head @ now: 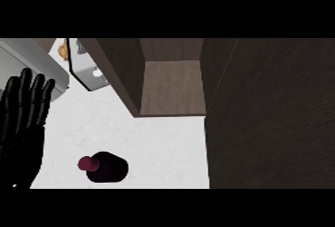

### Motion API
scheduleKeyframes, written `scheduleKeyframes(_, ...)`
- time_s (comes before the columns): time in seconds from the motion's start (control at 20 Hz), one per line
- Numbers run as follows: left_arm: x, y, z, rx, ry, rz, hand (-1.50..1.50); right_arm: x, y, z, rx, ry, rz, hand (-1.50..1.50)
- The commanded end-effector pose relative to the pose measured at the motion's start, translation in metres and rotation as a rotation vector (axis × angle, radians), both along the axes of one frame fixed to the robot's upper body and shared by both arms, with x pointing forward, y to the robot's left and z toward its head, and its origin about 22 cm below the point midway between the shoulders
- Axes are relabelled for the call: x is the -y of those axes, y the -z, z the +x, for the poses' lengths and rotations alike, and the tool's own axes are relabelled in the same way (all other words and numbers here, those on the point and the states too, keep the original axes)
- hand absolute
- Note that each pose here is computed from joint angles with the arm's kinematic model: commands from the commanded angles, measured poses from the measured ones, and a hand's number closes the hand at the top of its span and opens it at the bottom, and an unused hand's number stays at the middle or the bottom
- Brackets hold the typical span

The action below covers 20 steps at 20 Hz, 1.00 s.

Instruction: Pick up the wine, place it into the cabinet and close the cabinet

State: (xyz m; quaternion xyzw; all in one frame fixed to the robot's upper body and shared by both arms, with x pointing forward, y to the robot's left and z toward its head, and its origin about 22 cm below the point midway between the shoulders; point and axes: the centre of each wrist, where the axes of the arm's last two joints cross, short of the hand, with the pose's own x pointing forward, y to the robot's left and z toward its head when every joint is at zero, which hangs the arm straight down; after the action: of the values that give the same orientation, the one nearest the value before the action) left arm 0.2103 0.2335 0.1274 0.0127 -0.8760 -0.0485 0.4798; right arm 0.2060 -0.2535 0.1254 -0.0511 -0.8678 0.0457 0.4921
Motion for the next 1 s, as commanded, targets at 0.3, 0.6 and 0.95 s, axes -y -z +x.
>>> scheduleKeyframes(0.3,0.079,0.022,-0.056,-0.232,0.11,-0.164,-1.5,-0.011,0.013,-0.026,-0.165,-0.295,0.02,-1.5)
scheduleKeyframes(0.6,0.128,0.02,-0.097,-0.228,0.114,-0.237,-1.5,-0.023,-0.018,-0.061,-0.18,-0.359,0.03,-1.5)
scheduleKeyframes(0.95,0.147,-0.005,-0.122,-0.243,0.126,-0.241,-1.5,-0.006,-0.032,-0.055,-0.2,-0.35,0.034,-1.5)
